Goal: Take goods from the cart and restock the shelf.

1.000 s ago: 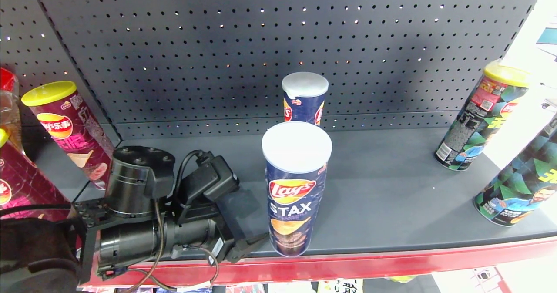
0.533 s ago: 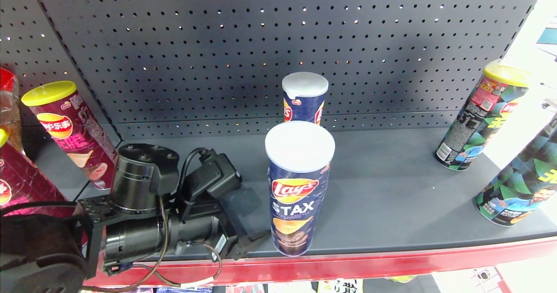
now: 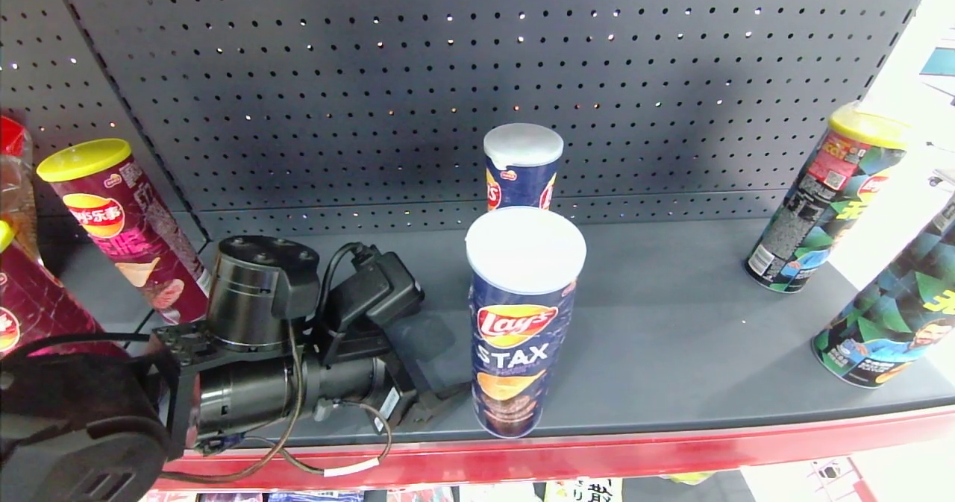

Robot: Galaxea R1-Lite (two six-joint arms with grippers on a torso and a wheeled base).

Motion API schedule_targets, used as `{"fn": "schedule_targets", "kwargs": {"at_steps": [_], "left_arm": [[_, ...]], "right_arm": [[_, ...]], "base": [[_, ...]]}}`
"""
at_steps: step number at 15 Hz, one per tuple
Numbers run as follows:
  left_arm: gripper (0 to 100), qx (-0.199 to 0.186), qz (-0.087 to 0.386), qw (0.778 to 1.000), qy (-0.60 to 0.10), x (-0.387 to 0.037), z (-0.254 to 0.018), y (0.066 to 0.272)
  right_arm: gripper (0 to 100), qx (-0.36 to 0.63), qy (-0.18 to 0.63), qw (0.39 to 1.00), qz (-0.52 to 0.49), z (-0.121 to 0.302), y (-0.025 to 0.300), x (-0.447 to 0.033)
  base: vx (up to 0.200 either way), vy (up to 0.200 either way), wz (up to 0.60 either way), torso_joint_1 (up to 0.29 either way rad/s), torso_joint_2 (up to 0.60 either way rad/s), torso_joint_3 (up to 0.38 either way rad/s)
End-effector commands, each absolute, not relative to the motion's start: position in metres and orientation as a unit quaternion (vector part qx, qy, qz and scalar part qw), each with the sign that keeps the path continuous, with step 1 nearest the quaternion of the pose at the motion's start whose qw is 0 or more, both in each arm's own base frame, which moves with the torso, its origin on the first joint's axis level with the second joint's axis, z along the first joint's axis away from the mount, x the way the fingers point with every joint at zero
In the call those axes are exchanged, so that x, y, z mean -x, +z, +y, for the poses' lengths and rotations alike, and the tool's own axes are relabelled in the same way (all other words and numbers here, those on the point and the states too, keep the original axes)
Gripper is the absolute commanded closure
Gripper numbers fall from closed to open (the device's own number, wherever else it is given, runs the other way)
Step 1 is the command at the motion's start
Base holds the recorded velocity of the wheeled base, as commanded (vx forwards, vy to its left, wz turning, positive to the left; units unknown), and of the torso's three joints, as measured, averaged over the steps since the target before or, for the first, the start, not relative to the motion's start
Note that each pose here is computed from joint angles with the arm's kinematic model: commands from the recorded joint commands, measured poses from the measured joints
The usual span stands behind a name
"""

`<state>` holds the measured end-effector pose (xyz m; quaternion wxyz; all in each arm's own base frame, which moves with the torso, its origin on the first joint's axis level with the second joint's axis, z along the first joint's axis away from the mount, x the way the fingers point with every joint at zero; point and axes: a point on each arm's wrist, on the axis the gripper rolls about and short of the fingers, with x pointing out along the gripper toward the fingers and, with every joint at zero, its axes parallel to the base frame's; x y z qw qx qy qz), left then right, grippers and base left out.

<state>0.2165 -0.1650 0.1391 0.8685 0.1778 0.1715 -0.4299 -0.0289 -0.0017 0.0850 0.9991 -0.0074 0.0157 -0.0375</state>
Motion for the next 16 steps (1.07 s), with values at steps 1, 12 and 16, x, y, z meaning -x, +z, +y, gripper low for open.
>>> {"fn": "schedule_targets", "kwargs": {"at_steps": [1, 12, 16], "left_arm": [[0, -0.178, 0.171, 0.868, -0.43, -0.218, -0.166, 0.139], [0, -0.18, 0.178, 0.867, -0.43, -0.211, -0.16, 0.136], [0, -0.182, 0.174, 0.857, -0.449, -0.206, -0.171, 0.136]], "right_arm": [[0, 0.008, -0.037, 0.999, 0.016, -0.002, 0.085, 0.029], [0, 0.008, -0.038, 0.999, 0.016, -0.002, 0.085, 0.029], [0, 0.008, -0.038, 0.999, 0.016, -0.002, 0.085, 0.029]], "base": [[0.0, 0.0, 0.0, 0.0, 0.0, 0.0], [0.0, 0.0, 0.0, 0.0, 0.0, 0.0], [0.0, 0.0, 0.0, 0.0, 0.0, 0.0]]}}
